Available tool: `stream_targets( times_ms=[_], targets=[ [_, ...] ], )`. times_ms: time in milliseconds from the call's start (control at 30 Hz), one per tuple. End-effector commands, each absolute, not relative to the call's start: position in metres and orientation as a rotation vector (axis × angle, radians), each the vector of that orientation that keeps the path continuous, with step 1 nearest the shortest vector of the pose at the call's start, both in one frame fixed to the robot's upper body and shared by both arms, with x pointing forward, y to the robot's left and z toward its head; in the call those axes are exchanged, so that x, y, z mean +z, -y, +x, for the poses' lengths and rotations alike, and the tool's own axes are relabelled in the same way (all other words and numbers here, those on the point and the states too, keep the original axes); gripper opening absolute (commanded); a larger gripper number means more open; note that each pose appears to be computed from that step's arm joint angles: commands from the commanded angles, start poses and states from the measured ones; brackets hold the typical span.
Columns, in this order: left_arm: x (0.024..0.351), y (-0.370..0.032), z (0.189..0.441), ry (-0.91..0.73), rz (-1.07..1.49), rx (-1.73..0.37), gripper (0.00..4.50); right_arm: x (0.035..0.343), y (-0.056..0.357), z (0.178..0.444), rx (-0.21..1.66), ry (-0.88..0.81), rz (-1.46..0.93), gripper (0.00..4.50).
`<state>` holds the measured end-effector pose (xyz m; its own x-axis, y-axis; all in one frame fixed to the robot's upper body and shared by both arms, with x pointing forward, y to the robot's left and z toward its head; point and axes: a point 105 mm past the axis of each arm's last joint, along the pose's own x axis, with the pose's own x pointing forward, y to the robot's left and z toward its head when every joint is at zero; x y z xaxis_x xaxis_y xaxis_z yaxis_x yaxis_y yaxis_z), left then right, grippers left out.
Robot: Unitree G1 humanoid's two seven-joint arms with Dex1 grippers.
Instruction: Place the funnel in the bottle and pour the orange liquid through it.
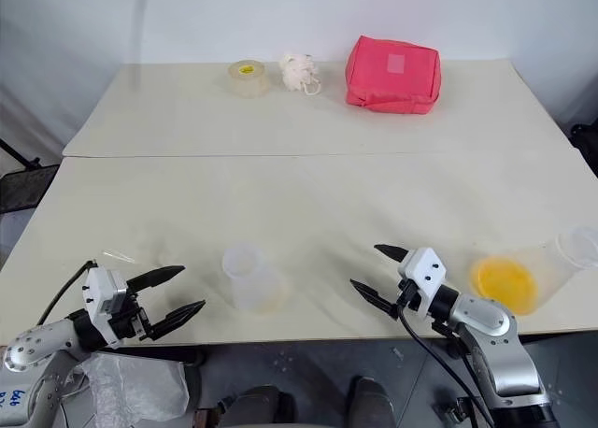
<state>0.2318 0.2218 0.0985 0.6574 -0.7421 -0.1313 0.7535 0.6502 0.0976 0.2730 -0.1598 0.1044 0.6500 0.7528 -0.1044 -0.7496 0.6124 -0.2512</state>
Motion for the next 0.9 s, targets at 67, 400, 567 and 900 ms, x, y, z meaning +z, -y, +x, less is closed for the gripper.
stream_targets(
  times_ms=[67,400,567,900],
  targets=[
    [0.105,-0.218,0.232,-0.064,0.173,-0.866,4.50,0.117,0.159,0.272,0.865,0.062,-0.299,4.48],
    [0.115,-0.223,0.241,-0.032,0.160,-0.786,4.50,0.117,0.157,0.276,0.881,0.062,-0.298,4.48],
    [0.117,-0.235,0.232,-0.032,0.221,-0.810,4.50,0.117,0.155,0.277,0.919,0.058,-0.294,4.48],
    [0.136,-0.224,0.218,0.017,0.250,-0.978,4.50,0.128,0.145,0.262,1.142,0.082,-0.254,4.48]
  ],
)
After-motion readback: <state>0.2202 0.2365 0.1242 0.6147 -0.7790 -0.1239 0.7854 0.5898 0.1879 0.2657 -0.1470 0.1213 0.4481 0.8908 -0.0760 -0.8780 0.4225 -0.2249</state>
